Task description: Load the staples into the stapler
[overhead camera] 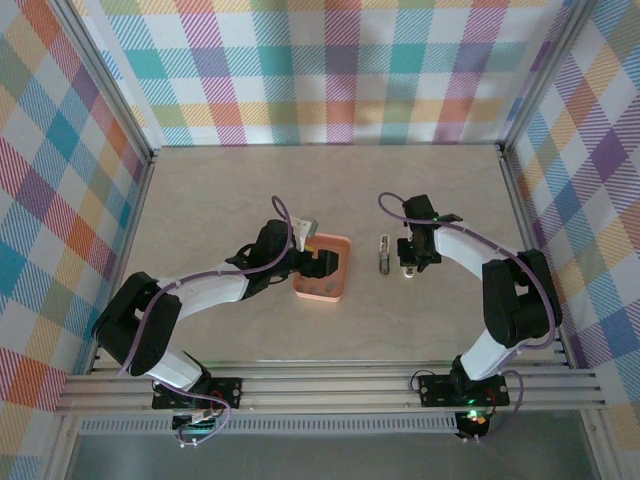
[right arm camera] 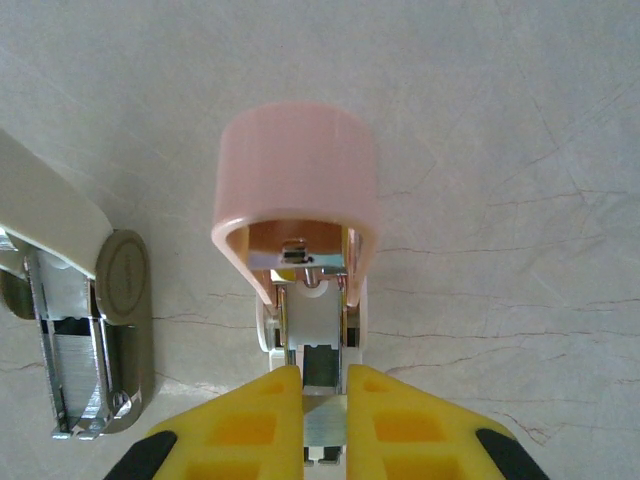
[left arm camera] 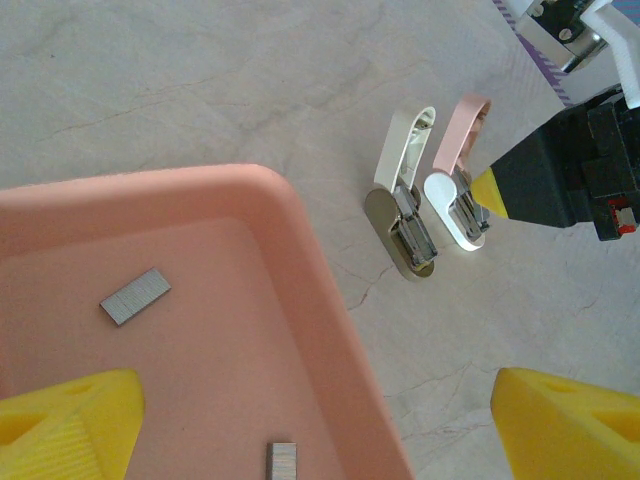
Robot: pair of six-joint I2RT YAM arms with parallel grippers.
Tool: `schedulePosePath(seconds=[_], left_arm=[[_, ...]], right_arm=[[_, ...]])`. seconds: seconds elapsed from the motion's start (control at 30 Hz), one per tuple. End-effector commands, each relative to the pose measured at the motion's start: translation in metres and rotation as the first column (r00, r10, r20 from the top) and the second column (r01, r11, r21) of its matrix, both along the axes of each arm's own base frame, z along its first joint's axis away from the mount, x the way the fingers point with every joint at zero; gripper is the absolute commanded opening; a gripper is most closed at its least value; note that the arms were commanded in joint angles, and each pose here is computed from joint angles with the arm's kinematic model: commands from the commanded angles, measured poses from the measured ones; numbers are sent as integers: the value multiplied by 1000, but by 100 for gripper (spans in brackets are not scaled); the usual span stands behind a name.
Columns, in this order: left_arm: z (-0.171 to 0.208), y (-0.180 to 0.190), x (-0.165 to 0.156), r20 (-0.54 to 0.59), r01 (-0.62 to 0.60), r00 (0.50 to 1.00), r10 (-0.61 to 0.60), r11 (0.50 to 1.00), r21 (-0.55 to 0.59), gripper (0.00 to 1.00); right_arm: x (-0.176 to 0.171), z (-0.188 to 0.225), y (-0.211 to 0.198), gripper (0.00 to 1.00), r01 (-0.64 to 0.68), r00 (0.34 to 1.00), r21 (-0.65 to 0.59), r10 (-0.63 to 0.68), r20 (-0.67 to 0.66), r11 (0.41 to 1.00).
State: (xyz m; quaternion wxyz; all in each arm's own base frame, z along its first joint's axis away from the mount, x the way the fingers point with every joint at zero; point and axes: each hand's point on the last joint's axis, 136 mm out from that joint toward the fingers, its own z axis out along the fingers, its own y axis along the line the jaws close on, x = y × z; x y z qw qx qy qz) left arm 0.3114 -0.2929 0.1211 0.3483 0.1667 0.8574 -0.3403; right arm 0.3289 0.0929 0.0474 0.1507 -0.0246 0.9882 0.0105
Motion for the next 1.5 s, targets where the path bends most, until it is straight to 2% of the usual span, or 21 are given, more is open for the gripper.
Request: schedulePosePath(seconds=[0.0,0.23,0.63,1.03,1.47], left_arm=[[3,-6,-4,23,30,999,-30,1000,-4,90],[3,-7,-4,22,32,999,-31,999,-7,90],[4,-5,-4,24,29,999,-29,1000,-3,90],[2,-7,-4,19,31,999,-31,999,-5,90],[3,-6,-3,22,31,999,-31,1000,-3,90]], right_arm=[[1,18,3,13,-7,1000,27,6,28,1000],[-1,26,5,14,0,999,52,-2,42,999],[-1,4,4,13,-2,1000,33,2,-5,999],[-4,-3,-3,13,-3,1000,-9,3,-23,1000],[-5,-6,0,13,-3,1000,6,4,-30,1000]])
